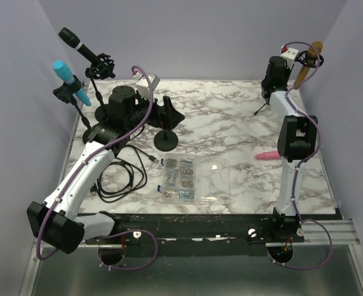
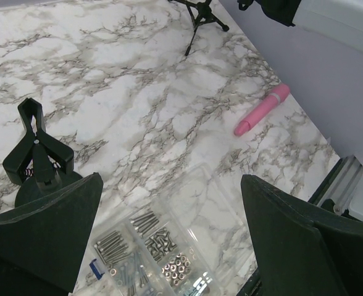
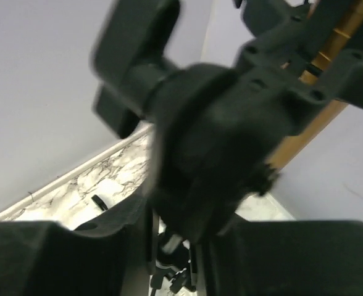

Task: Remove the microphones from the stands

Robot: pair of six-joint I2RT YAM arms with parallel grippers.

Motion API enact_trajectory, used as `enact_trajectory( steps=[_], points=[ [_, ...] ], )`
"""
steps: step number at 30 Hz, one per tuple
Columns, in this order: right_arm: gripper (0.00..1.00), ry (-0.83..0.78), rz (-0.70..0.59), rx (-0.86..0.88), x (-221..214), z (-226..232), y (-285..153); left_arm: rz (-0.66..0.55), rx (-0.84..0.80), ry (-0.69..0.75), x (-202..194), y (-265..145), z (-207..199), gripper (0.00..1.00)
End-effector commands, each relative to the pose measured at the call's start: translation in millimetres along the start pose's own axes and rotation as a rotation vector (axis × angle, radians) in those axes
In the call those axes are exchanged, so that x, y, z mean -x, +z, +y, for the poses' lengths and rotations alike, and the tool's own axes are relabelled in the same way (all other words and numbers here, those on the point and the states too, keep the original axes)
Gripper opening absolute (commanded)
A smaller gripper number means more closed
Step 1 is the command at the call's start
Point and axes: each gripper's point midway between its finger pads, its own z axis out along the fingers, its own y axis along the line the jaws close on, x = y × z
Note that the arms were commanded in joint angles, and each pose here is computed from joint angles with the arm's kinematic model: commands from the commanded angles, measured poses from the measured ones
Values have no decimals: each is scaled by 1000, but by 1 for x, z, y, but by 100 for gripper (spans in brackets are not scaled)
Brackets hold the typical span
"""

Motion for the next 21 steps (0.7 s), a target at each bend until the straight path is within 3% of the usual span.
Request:
enact_trajectory(
  steps=[1,5,9,13,21],
  points=[
    [22,-52,2,99,-16,14,1,5,-14,1,-1,2,-2,99],
    [1,-21,9,222,-24,22,-20,-2,-8,7,0,1,-2,98],
    [1,-30,-10,407,-24,51,-64,-6,-6,12,2,0,-2,99],
    [1,37,62,680,-38,87,-116,-6,-12,8,2,-1,-3,99],
    [1,14,143,1136,-69,165,-274,-21,-26,13,7,-6,-9,99]
  ],
)
